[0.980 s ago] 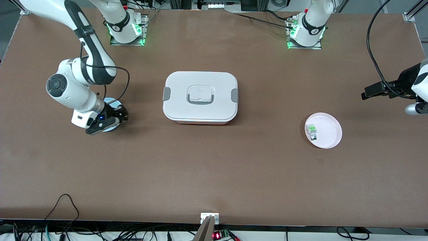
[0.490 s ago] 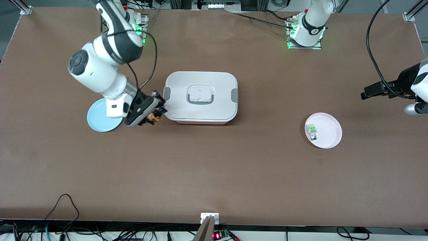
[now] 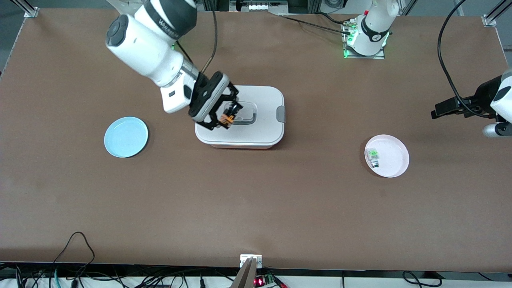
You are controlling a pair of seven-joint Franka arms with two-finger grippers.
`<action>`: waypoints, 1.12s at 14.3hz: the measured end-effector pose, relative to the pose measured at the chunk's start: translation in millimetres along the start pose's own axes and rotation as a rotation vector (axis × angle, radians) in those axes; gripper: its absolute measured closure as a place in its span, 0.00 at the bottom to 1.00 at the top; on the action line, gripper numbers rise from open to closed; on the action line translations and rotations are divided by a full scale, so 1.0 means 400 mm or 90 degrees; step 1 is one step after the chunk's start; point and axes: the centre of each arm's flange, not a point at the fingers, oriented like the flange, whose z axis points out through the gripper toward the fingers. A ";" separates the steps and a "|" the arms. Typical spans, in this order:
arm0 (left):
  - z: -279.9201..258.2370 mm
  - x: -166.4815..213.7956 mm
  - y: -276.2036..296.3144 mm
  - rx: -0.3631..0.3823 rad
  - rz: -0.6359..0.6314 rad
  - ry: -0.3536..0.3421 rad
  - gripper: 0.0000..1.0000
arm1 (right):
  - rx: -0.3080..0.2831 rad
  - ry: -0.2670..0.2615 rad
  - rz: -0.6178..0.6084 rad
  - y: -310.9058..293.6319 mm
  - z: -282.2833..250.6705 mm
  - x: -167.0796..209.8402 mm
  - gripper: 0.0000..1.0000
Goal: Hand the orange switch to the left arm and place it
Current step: 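Lift the orange switch over the box while the left gripper approaches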
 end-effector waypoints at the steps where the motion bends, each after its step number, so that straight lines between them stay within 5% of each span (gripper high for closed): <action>1: 0.000 0.000 0.005 -0.006 0.002 -0.001 0.00 | 0.004 0.023 -0.011 -0.037 0.007 0.017 0.28; 6: 0.027 0.011 0.032 -0.103 0.014 -0.023 0.00 | 0.020 0.163 -0.023 -0.223 0.067 0.085 0.28; 11: 0.214 0.063 0.033 -0.202 0.017 -0.146 0.00 | 0.043 0.284 0.023 -0.374 0.095 0.111 0.28; 16: 0.274 0.037 0.068 -0.468 0.057 -0.249 0.00 | 0.059 0.307 0.033 -0.411 0.092 0.132 0.28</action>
